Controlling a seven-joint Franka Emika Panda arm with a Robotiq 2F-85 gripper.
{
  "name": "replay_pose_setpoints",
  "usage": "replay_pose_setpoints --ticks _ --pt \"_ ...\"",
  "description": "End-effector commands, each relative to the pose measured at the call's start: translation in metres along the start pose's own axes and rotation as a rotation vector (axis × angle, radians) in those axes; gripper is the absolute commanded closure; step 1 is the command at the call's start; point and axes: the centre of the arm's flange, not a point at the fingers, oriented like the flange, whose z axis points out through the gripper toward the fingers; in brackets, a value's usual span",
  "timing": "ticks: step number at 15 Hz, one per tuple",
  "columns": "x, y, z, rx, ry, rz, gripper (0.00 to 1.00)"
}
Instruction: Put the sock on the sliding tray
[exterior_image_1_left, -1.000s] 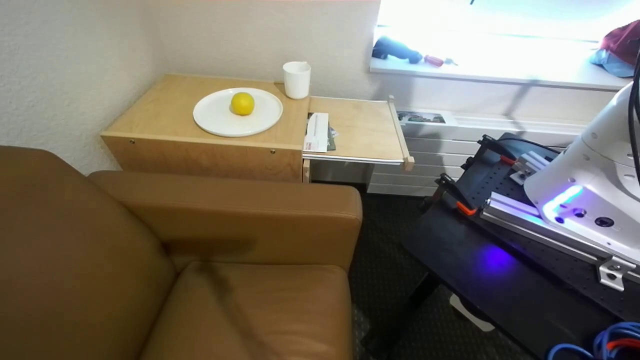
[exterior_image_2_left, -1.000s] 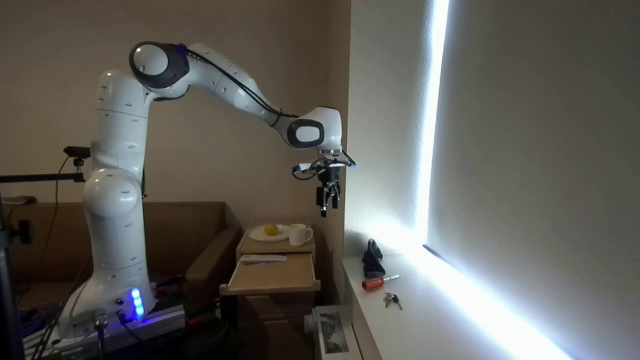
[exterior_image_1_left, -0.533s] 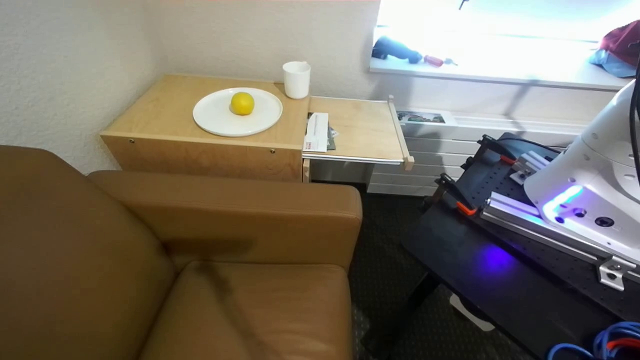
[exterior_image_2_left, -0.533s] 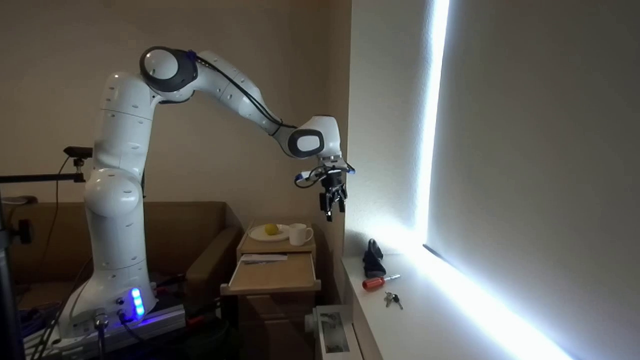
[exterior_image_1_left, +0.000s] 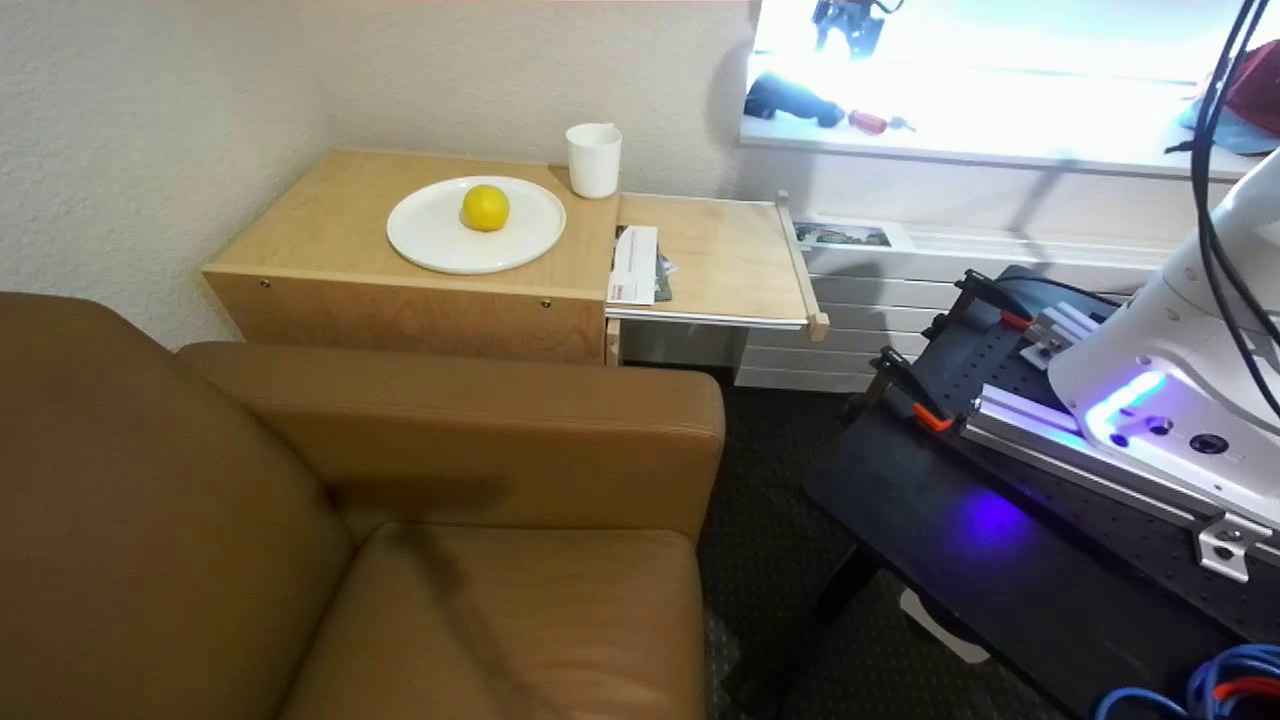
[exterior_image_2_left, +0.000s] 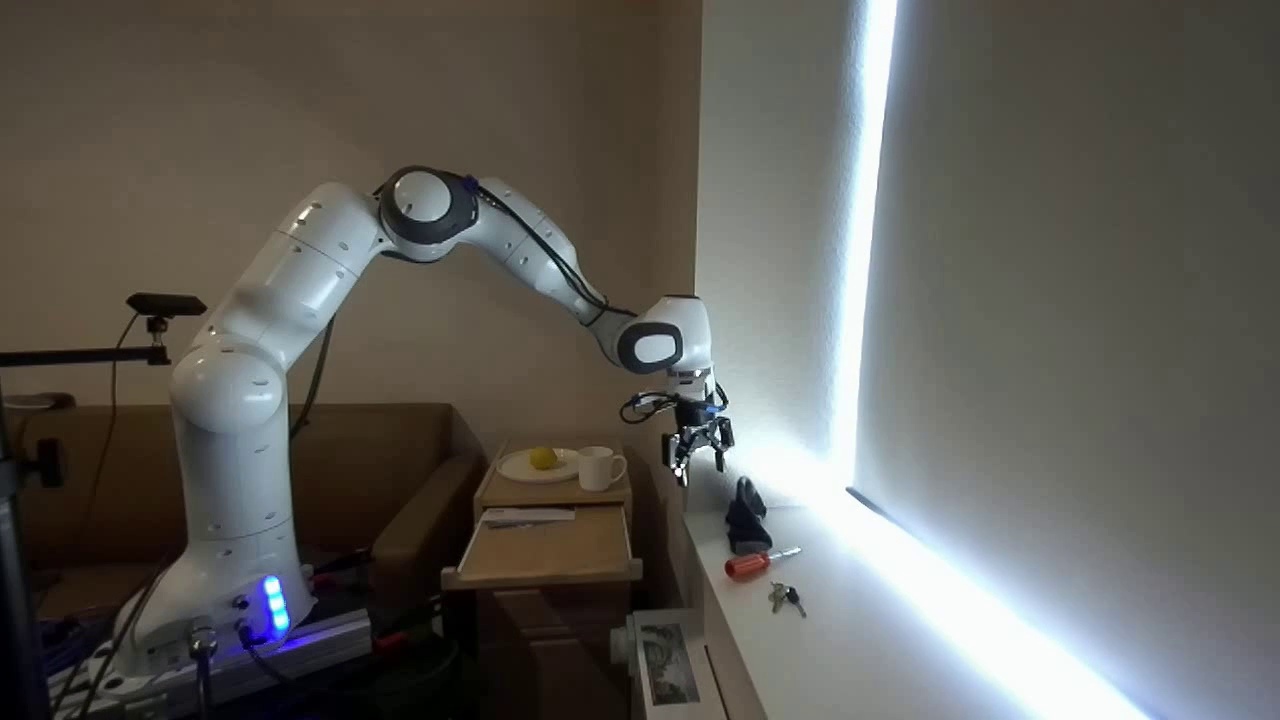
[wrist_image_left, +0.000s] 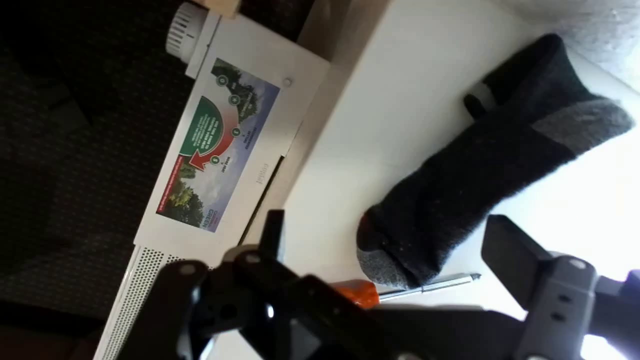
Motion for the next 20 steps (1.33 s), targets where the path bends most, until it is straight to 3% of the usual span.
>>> replay_pose_setpoints --ticks 1,3,4,9,14,18,20 --pt "0.021 -0.053 0.001 0.018 -0.011 0.202 0.0" --pt "0.018 -0.061 0.004 -0.011 -0.016 0.314 0.0" --pt "0.015 -0.035 -0.002 0.019 -0.002 0.225 0.0" --pt "0.011 -0.054 0.023 0.026 0.034 0.367 0.0" --pt "0.013 -0.075 0.053 -0.003 -0.067 0.523 0.0" --pt "0.025 -0.097 0.073 0.039 -0.07 0.614 0.0" --pt "0.031 -0.105 0.085 0.01 -0.052 0.644 0.0"
